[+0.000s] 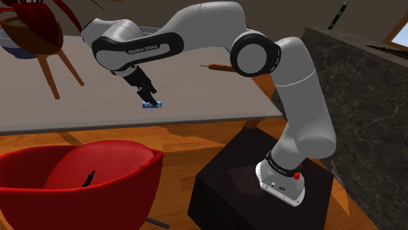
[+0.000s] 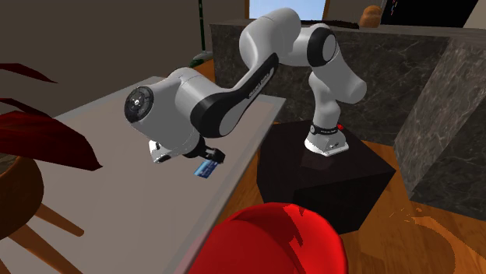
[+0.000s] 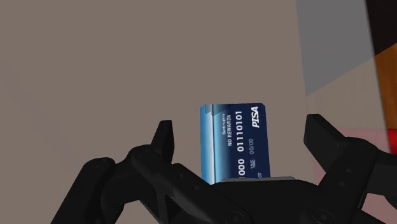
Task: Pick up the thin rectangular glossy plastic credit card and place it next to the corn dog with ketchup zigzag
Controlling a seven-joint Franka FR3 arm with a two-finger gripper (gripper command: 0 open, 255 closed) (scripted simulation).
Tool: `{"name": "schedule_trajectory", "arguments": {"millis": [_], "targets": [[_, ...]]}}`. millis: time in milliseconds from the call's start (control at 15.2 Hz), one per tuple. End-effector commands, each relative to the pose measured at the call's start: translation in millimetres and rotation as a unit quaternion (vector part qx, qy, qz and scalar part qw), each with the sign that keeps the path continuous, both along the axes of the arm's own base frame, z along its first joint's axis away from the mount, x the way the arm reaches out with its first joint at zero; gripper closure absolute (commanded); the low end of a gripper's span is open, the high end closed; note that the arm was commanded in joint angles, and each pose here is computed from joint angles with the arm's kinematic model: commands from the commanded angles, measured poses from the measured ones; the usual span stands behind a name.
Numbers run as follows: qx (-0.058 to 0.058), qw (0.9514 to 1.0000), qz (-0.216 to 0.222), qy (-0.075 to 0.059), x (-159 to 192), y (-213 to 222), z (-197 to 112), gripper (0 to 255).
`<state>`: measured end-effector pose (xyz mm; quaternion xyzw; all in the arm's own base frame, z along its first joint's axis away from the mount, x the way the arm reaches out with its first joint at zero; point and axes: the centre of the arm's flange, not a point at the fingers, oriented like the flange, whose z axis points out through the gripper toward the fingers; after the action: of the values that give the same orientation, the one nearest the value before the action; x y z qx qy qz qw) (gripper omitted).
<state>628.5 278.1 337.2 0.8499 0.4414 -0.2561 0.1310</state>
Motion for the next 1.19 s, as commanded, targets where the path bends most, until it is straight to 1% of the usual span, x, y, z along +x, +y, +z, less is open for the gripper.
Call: {"name": "schedule_trajectory", "arguments": {"millis": [0,132,660,726,1122], "targets": [[0.000,1.0000,0.000,0.000,-3.6,-4.1,-8.7,0],[0.000,1.0000,0.000,0.000,-7.9,-10.3,-20.0,0],[0.000,1.0000,0.000,0.000,-7.9,-10.3,-20.0,0],[0.000,1.0000,0.000,0.000,-7.9,-10.3,-20.0,255],[0.000,1.0000,0.000,0.000,-7.9,-10.3,-20.0,255]]}}
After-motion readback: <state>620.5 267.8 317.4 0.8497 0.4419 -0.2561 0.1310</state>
